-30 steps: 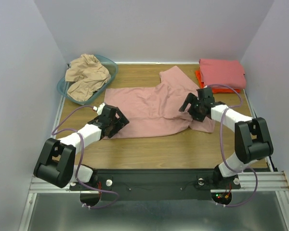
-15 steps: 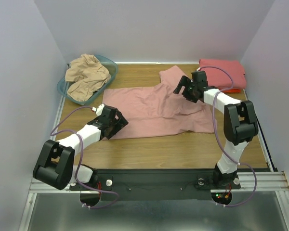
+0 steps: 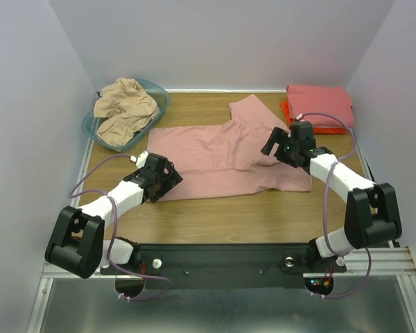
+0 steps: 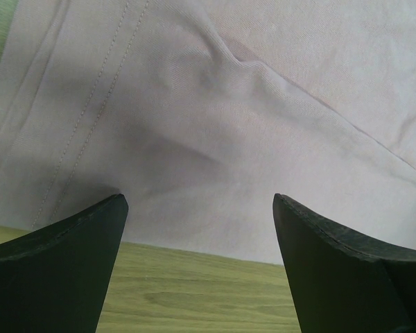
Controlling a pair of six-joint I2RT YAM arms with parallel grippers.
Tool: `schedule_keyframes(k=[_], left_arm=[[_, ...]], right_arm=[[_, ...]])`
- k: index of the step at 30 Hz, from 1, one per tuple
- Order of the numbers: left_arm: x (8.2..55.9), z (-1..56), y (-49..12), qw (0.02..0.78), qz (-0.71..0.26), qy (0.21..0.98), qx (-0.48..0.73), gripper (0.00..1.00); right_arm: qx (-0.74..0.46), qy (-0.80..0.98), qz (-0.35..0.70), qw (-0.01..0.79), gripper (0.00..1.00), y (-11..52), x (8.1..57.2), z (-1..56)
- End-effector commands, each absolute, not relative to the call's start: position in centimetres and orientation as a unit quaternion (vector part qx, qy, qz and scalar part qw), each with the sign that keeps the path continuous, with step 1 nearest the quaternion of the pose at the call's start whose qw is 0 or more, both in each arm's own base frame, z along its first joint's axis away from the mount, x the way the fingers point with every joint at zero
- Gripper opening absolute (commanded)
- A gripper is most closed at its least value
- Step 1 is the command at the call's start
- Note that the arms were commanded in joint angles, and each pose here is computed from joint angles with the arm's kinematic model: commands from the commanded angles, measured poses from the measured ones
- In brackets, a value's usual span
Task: Fold and stack the t-shirts
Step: Fold the tshirt
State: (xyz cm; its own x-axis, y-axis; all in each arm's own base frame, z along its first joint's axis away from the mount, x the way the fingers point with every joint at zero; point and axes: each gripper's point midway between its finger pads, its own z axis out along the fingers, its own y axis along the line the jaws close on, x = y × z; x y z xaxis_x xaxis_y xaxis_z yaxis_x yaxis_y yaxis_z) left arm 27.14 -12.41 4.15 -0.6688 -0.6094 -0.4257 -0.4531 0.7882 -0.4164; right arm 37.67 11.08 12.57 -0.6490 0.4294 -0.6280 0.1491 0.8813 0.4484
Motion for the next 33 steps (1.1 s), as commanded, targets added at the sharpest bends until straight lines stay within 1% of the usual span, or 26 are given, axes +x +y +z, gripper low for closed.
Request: schedule_keyframes(k=[1,6,9,10,11,13,18,21,26,27,33], left_arm=[[27.1,4.9,-12.1,0.293,-0.139,0.901,-0.290,0.98],[26.9,5.1,-12.2,0.296,-0.149,0.897,-0.293,0.98],[26.9,5.2,-12.4,0.296,-0.152,0.897,-0.290,0.98],[27.0,5.2,-12.4,0.296,-0.153,0.897,-0.290,0.98],[27.0,5.2,-12.3,0.297,-0.151,0.897,-0.290,0.98],[26.8,4.9,-12.2,0.294,-0.147,0.899,-0.291,0.98],[26.5,4.6,-12.0,0.289,-0.141,0.900,-0.293,0.98],[26.4,4.5,-11.9,0.289,-0.142,0.899,-0.298,0.98],[27.0,5.1,-12.3,0.295,-0.148,0.899,-0.289,0.98],[27.2,5.4,-12.5,0.296,-0.150,0.898,-0.288,0.98],[28.7,6.3,-13.3,0.307,-0.161,0.896,-0.278,0.98]], right_arm=[[0.155,0.908,0.207,0.331,1.00,12.6,37.3,9.5],[0.150,0.911,0.222,0.314,1.00,14.0,39.4,8.2],[0.160,0.910,0.218,0.314,1.00,14.5,42.0,7.4],[0.166,0.914,0.211,0.306,1.00,14.5,42.8,6.3],[0.165,0.906,0.216,0.324,1.00,14.8,44.7,7.7],[0.170,0.899,0.210,0.344,1.00,14.9,47.4,8.5],[0.166,0.898,0.185,0.363,1.00,14.4,49.7,9.7],[0.167,0.900,0.160,0.369,1.00,13.2,48.6,9.9],[0.173,0.900,0.080,0.391,1.00,9.5,45.8,10.4],[0.179,0.901,0.065,0.390,1.00,8.7,44.3,10.5],[0.213,0.899,0.046,0.380,1.00,6.6,39.1,9.6]])
